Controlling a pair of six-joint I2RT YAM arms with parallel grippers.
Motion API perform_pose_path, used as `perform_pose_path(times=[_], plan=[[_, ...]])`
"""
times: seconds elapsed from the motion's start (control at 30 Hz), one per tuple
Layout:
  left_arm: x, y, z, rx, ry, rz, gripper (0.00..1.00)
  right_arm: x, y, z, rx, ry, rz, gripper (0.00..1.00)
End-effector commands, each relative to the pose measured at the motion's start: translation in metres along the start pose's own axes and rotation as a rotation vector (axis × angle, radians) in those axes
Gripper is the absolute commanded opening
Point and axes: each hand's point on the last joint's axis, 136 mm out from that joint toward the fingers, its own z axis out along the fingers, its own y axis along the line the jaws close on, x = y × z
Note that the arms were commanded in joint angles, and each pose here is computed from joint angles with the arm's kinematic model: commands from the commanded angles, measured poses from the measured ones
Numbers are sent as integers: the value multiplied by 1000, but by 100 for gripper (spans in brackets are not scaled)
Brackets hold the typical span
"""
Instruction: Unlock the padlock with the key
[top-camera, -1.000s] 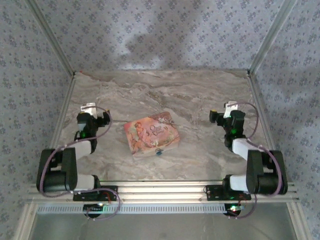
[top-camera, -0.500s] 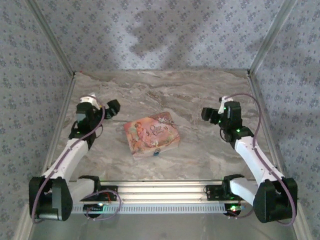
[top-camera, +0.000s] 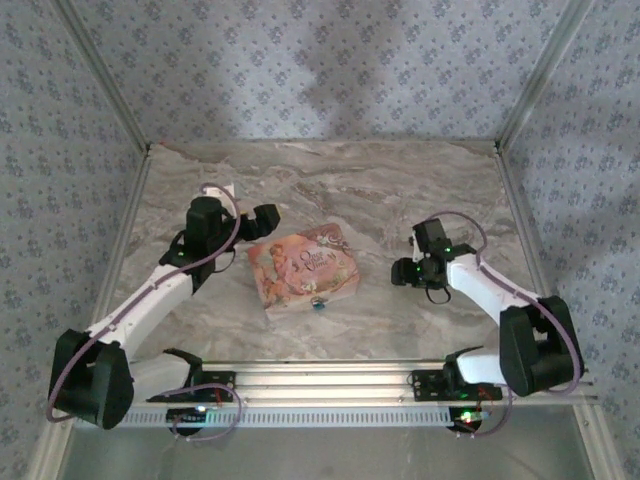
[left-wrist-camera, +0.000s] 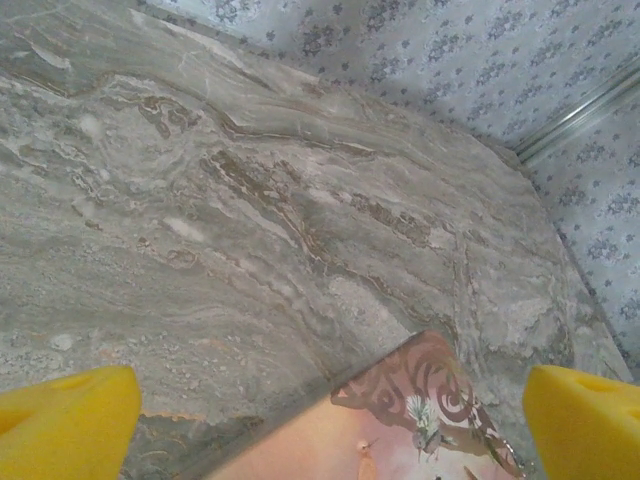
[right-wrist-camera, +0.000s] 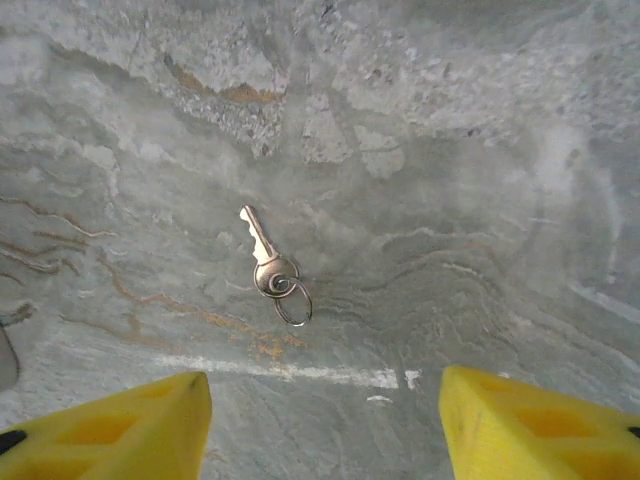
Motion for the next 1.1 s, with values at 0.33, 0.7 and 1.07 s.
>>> perform_pose_path(times=[0.33, 0.7, 1.07], plan=[[-5, -9, -3, 11, -5, 21, 98, -14, 14, 20, -40, 82, -5, 39], [-6, -9, -7, 3, -12, 28, 98, -12, 11, 28, -26, 102, 14, 26], [-6, -9, -9, 0, -12, 32, 98, -6, 8, 40, -15, 137, 26, 19]])
